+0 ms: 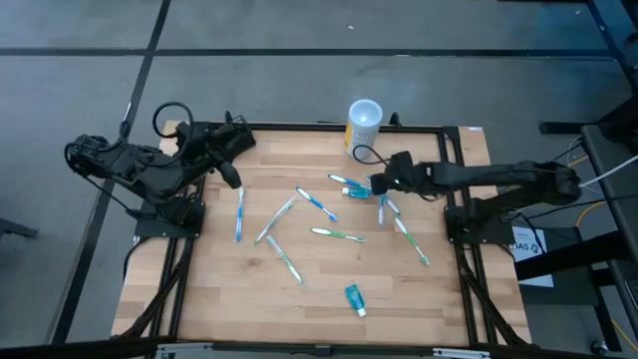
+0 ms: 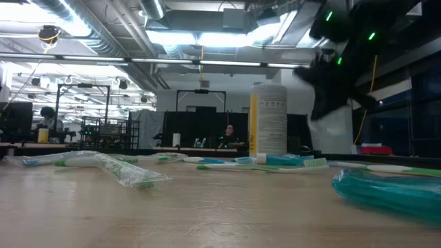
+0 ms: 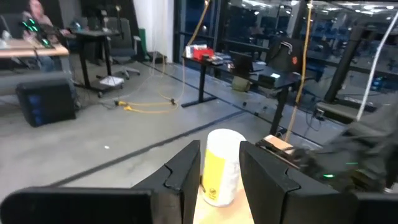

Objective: Pick & Place toothbrushing station
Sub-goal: Put the blue toothbrush into the right section of the black organizer

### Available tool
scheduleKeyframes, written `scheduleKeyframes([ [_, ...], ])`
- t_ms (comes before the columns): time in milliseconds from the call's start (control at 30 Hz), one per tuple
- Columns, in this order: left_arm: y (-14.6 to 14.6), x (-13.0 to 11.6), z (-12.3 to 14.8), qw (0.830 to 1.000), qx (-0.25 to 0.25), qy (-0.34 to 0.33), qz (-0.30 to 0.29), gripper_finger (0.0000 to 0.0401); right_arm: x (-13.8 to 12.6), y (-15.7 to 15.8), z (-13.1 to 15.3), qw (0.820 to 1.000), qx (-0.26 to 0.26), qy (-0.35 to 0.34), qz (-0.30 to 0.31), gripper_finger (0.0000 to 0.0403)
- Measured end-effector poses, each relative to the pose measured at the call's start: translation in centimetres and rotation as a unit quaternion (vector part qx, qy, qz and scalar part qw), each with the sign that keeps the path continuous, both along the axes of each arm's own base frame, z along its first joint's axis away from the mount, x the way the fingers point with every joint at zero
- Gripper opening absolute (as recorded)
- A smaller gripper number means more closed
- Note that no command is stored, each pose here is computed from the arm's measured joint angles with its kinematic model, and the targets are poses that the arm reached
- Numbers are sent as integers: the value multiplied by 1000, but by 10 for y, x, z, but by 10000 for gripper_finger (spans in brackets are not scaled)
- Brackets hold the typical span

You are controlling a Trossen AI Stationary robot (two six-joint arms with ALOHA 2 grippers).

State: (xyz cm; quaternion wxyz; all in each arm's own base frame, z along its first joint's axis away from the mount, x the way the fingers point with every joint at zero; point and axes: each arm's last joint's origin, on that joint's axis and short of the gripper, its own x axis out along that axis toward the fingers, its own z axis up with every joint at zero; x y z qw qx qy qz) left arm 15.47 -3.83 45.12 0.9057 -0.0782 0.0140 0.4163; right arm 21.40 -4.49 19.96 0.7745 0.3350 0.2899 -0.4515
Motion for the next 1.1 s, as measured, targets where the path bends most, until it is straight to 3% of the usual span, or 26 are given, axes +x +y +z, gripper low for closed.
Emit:
scheduleKeyframes([
  [100, -1, -7, 2, 1000, 15, 10, 0, 107, -1, 22, 25, 995, -47, -88, 18, 1],
  [200, 0, -15, -2, 999, 21, 35, -21, 107, 2, 39, 51, 976, -108, -177, 72, 1],
  [433, 8, -26, -39, 986, -71, 140, -55, 107, 17, 55, 99, 890, -196, -361, 199, 1],
  [533, 2, -14, -49, 986, -66, 137, -65, 107, 22, 57, 104, 863, -197, -400, 238, 0],
  [700, -15, 13, -55, 984, -60, 53, -161, 107, 40, 62, 112, 840, -189, -414, 295, 0],
  [833, -12, 32, -74, 978, -81, -17, -190, 115, 64, 67, 128, 821, -203, -413, 338, 0],
  [933, -10, 41, -76, 970, -66, -74, -220, 127, 80, 70, 135, 808, -205, -412, 369, 0],
  [1100, 1, 57, -78, 965, -48, -92, -241, 153, 96, 74, 148, 797, -202, -405, 400, 0],
])
